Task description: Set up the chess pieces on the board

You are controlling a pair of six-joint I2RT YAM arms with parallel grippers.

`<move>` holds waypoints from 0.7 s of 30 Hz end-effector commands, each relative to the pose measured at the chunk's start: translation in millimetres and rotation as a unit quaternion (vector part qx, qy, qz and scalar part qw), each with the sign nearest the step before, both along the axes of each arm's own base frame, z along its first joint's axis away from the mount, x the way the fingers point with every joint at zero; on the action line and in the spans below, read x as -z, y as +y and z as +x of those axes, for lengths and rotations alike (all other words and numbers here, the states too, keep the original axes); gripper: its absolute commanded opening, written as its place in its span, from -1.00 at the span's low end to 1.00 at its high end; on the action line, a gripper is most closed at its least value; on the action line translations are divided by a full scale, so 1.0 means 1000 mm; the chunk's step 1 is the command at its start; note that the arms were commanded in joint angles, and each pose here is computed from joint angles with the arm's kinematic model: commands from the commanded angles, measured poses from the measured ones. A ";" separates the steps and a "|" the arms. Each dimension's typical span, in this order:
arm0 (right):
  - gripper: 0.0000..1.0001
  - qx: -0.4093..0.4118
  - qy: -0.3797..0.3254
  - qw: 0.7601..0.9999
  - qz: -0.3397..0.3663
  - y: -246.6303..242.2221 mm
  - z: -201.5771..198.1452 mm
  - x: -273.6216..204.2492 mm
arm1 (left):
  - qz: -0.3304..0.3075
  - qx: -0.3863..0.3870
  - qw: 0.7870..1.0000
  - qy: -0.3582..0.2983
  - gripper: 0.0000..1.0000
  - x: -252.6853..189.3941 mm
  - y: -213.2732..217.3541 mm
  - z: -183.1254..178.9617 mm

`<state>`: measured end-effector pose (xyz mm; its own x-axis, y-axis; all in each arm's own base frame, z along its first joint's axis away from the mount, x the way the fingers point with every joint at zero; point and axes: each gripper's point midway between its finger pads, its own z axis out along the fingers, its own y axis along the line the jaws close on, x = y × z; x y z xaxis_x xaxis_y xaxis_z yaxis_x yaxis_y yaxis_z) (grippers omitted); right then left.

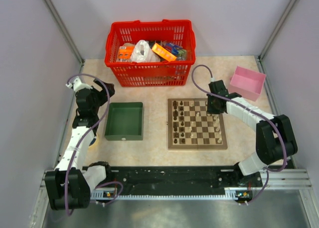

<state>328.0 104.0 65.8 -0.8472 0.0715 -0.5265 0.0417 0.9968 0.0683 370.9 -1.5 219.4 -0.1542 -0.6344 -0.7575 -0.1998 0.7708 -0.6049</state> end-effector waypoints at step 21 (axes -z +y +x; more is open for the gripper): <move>-0.51 -0.012 -0.015 1.000 0.003 0.004 0.011 -0.002 | 0.003 -0.003 1.000 -0.026 0.97 -0.012 0.003 0.004</move>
<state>332.2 104.1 65.3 -0.8404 0.0690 -0.5376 0.0403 0.9971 0.0650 370.9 -1.5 219.4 -0.1540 -0.6344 -0.7575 -0.2001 0.7708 -0.6048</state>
